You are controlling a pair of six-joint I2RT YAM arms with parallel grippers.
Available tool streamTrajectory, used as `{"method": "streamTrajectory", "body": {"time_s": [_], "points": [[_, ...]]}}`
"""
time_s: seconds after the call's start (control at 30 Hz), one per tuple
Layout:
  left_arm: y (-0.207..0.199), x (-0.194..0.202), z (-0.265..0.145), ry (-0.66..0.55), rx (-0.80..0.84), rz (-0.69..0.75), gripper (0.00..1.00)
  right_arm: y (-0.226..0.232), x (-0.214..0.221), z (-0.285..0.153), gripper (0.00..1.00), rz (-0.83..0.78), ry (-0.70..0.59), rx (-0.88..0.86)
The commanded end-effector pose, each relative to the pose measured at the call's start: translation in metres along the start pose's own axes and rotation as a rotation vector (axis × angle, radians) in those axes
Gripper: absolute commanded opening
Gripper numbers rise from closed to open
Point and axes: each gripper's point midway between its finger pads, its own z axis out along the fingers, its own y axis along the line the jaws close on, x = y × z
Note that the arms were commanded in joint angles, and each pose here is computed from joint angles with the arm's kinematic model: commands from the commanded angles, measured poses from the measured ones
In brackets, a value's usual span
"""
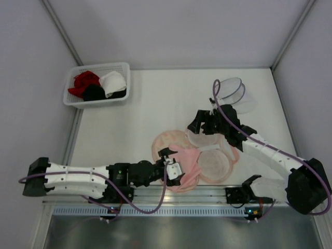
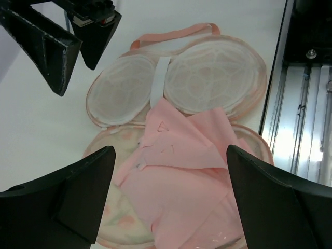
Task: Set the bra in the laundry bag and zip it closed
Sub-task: Place the bra in the laundry bag, then adjust the bra in the laundry bag.
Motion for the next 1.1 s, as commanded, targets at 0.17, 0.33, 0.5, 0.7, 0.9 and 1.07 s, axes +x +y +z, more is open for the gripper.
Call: {"method": "streamTrajectory", "body": {"time_s": [0.17, 0.33, 0.5, 0.7, 0.9, 1.07], "points": [[0.1, 0.021, -0.027, 0.148, -0.609, -0.677, 0.96, 0.037, 0.016, 0.019, 0.78, -0.17, 0.067, -0.07], [0.136, 0.07, -0.034, 0.255, -0.752, -0.937, 0.94, 0.044, 0.054, 0.016, 0.72, -0.197, 0.148, -0.038], [0.121, 0.101, -0.028, 0.367, -0.71, -1.078, 0.98, 0.055, 0.074, 0.006, 0.78, -0.195, 0.173, -0.049], [0.105, 0.133, -0.025, 0.427, -0.662, -1.242, 0.97, 0.052, 0.095, 0.021, 0.76, -0.267, 0.187, 0.057], [0.079, 0.131, -0.016, 0.471, -0.483, -1.25, 0.96, 0.043, 0.111, 0.038, 0.64, -0.244, 0.234, 0.12], [0.058, 0.133, -0.012, 0.494, -0.367, -1.257, 0.95, 0.04, 0.115, 0.043, 0.35, -0.212, 0.219, 0.131]]}}
